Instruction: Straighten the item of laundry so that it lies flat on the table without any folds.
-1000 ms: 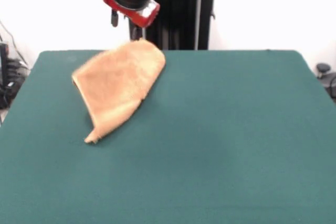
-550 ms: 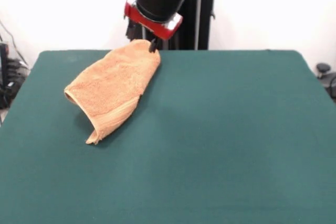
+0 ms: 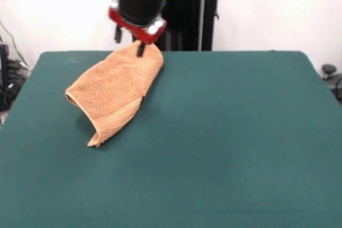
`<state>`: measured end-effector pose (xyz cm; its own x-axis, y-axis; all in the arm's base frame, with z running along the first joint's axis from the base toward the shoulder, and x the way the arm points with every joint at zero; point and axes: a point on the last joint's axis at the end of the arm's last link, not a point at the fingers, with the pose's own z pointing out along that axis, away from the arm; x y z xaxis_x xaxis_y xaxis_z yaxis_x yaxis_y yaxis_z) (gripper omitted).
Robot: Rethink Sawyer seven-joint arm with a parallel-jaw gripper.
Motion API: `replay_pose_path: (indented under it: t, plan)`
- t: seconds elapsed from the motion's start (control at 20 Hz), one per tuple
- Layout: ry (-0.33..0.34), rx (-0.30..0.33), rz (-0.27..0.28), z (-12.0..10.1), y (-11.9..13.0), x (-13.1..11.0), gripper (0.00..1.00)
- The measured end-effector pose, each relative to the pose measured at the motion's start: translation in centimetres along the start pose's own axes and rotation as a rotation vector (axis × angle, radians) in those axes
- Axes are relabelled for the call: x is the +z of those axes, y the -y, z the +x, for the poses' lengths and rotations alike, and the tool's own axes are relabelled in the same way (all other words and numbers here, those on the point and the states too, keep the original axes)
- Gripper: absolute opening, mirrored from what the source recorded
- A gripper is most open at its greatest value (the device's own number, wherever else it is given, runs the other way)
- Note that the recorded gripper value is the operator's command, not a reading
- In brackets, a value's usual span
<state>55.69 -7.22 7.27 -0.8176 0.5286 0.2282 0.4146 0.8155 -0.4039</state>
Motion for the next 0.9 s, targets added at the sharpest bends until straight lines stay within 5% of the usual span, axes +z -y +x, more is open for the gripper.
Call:
replay_pose_path:
  t: [0.2,0.45,0.9]
  plan:
    - [0.046,0.098,-0.064,-2.3,5.5,3.7,1.0]
    - [0.079,0.147,-0.084,-3.7,9.4,7.3,1.0]
    - [0.065,0.124,-0.07,-2.8,11.3,13.6,1.0]
